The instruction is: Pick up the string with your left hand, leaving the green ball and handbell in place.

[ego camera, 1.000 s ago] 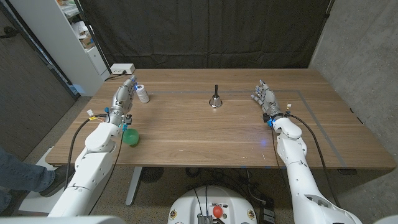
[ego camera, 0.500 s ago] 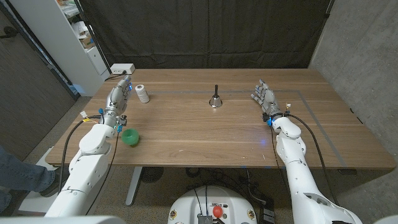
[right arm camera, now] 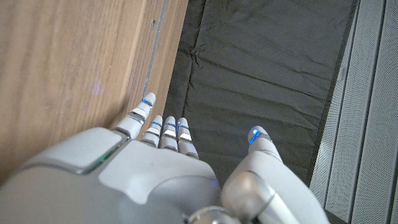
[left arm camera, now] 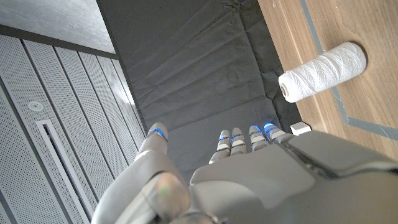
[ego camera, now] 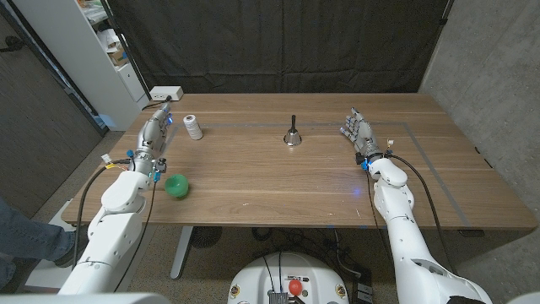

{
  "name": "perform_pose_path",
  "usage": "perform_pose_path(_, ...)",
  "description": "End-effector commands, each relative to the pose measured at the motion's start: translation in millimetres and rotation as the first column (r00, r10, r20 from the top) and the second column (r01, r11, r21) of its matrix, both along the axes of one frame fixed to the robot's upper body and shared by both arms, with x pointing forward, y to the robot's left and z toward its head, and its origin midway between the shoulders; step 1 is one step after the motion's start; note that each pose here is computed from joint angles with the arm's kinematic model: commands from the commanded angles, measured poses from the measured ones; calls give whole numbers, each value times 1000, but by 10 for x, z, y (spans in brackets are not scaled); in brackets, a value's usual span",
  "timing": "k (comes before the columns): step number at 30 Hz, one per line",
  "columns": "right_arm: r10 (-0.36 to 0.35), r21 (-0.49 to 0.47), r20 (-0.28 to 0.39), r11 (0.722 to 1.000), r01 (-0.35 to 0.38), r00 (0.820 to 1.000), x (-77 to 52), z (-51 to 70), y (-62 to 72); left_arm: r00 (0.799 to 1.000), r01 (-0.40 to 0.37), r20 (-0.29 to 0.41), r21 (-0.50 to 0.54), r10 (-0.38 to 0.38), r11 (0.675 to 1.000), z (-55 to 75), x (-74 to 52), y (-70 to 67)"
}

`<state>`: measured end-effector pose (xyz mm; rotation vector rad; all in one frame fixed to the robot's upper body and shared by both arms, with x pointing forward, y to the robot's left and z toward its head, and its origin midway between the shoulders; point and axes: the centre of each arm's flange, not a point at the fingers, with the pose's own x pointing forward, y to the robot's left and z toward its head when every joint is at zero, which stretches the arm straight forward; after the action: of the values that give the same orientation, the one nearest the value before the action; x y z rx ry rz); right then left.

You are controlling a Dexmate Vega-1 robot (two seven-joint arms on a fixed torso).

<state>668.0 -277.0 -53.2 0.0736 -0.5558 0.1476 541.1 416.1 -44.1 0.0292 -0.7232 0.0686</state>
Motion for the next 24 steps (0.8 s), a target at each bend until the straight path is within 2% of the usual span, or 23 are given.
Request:
perform_pose_path(1,-2,0,1,1000,2,1000,42,38,-15,999,-45,-16,6,45,999,-38,-54,137)
perform_pose_path(12,0,-11,31,1000,0,1000,17,119,-38,995,-88,-43,3,88,996,-95,-163,280)
perform_pose_path(24,-1,-21,44,1000,1,999,2,169,-41,992,-113,-52,-9,112,994,-155,-200,387)
